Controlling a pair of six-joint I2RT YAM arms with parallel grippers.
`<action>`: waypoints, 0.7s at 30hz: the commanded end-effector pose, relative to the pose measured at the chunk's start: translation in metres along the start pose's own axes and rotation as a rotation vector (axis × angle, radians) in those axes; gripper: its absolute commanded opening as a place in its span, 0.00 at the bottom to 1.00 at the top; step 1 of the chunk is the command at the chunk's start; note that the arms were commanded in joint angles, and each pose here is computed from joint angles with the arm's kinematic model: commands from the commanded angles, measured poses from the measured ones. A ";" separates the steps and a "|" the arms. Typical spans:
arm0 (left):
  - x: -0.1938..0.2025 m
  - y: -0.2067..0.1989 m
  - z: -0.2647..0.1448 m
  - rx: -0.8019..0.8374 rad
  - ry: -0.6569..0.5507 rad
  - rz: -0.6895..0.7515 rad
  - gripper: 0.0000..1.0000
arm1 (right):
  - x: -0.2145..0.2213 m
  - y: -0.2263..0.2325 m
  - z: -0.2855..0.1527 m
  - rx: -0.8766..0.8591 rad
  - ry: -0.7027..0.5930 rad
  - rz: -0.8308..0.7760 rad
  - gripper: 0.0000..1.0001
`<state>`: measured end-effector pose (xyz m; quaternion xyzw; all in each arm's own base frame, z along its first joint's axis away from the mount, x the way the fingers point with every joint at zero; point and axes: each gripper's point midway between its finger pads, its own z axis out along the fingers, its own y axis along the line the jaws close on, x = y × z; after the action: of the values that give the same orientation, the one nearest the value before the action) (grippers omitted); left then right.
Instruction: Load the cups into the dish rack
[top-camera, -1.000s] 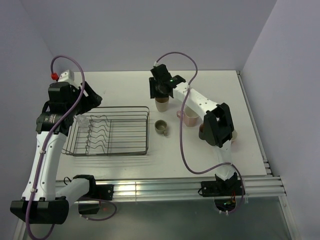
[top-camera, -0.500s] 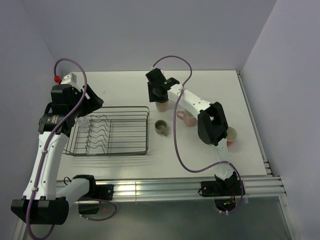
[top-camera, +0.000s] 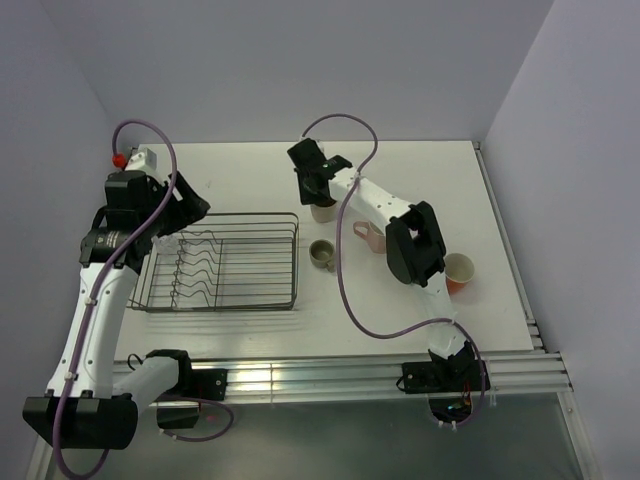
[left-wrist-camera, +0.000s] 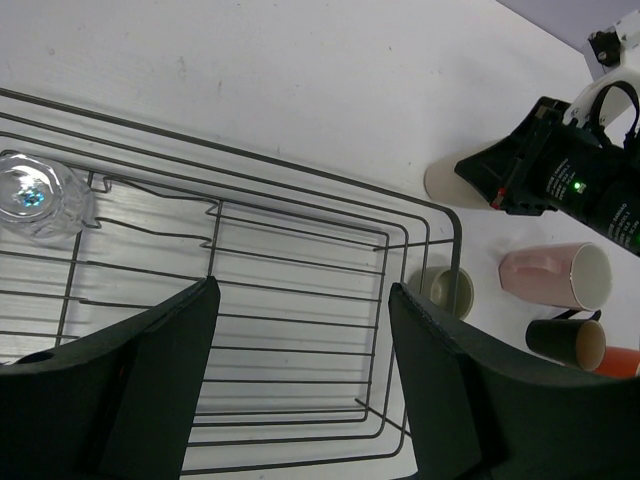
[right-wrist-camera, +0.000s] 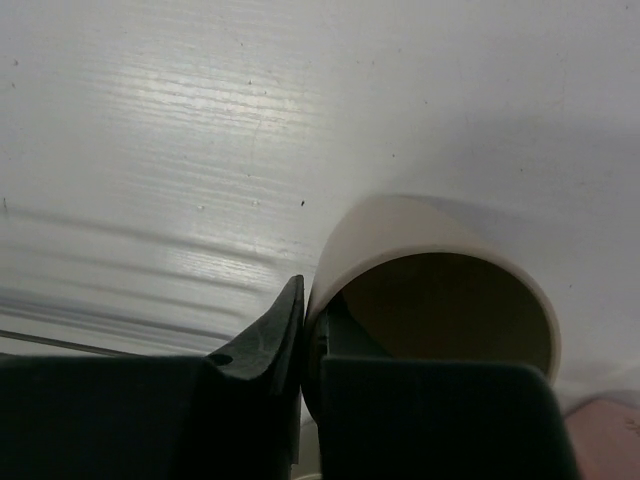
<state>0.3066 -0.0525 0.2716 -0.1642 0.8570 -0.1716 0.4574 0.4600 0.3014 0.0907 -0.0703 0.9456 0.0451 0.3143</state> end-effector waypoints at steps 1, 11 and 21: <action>-0.005 -0.013 -0.002 0.072 -0.025 0.013 0.75 | -0.028 -0.006 -0.018 0.022 -0.069 0.018 0.00; -0.007 -0.073 -0.007 0.398 0.009 -0.019 0.81 | -0.107 -0.024 -0.151 -0.111 -0.327 0.138 0.00; -0.018 -0.123 -0.020 0.708 0.016 -0.112 0.99 | -0.083 0.038 -0.300 -0.863 -0.428 0.262 0.00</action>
<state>0.3202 -0.1333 0.3170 -0.0804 0.7815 -0.4183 0.4559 0.3790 0.2685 0.3680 -0.0236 0.8027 0.3414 0.4884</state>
